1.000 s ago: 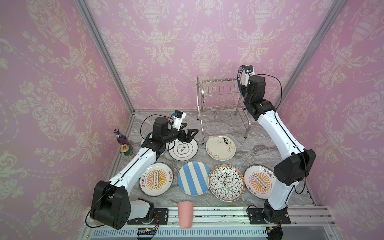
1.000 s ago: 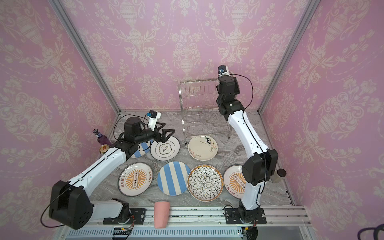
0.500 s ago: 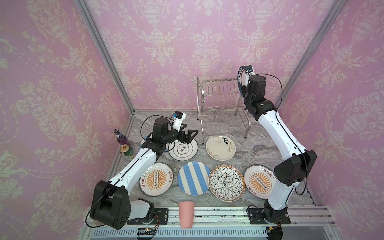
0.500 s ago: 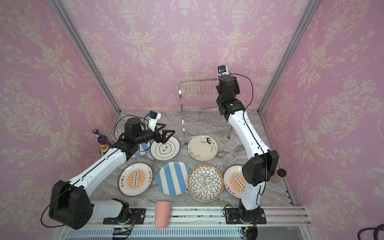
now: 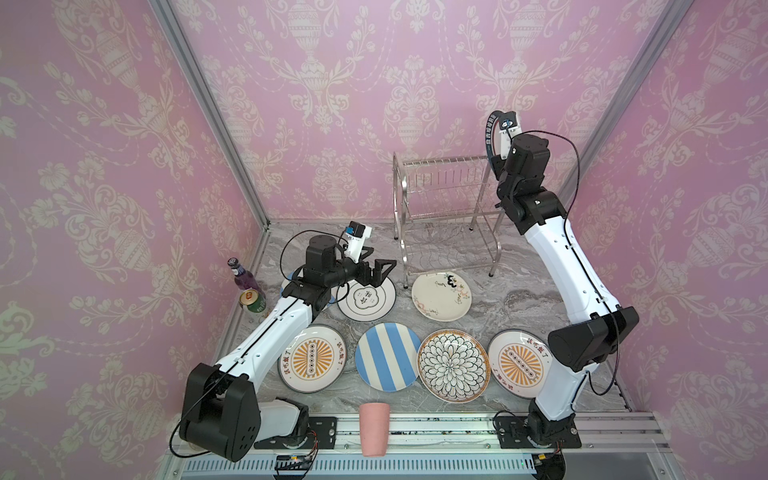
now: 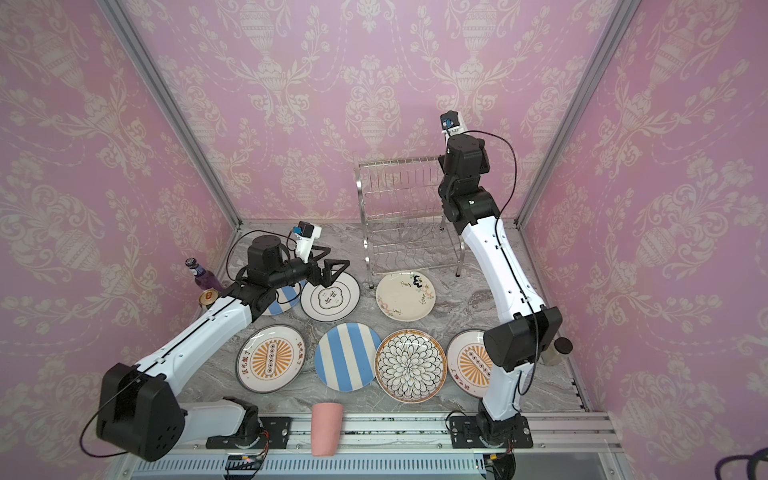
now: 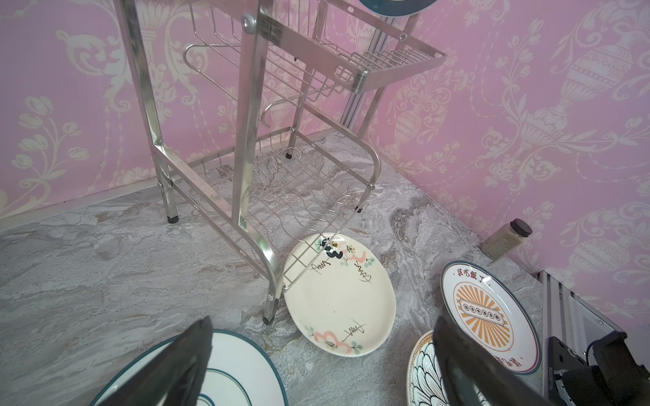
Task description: Load the plates into the dish rack
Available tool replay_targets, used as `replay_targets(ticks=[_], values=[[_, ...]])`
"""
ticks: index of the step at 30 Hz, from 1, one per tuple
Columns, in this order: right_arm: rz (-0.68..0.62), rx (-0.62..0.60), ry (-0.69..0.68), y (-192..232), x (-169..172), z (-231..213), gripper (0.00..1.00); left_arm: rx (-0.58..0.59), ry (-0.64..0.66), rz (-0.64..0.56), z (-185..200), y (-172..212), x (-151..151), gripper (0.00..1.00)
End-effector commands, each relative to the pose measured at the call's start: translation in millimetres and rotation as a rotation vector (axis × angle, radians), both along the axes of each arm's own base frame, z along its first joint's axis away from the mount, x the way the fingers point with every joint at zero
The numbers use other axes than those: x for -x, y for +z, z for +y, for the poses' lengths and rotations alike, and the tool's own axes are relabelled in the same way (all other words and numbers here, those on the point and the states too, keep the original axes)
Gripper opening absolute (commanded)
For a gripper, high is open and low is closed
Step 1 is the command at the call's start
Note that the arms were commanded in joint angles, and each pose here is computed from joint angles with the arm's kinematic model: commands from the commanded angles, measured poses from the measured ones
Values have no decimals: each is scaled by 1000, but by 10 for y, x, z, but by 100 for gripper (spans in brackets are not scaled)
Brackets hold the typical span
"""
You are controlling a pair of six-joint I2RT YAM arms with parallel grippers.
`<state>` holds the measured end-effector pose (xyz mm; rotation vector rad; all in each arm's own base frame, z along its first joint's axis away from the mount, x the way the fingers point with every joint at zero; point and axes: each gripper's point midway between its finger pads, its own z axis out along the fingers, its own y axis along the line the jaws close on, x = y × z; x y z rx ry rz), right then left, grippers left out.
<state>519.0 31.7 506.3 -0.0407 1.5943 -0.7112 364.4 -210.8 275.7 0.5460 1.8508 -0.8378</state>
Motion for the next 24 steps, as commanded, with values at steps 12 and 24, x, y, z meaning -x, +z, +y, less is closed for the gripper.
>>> replay_targets(ticks=[12, 24], values=[[4, -37, 3, -207, -139, -21, 0, -22, 4, -13, 47, -11, 6, 99], [26, -41, -23, -429, -202, -38, 0, -27, 5, -5, 44, -50, -14, 99]])
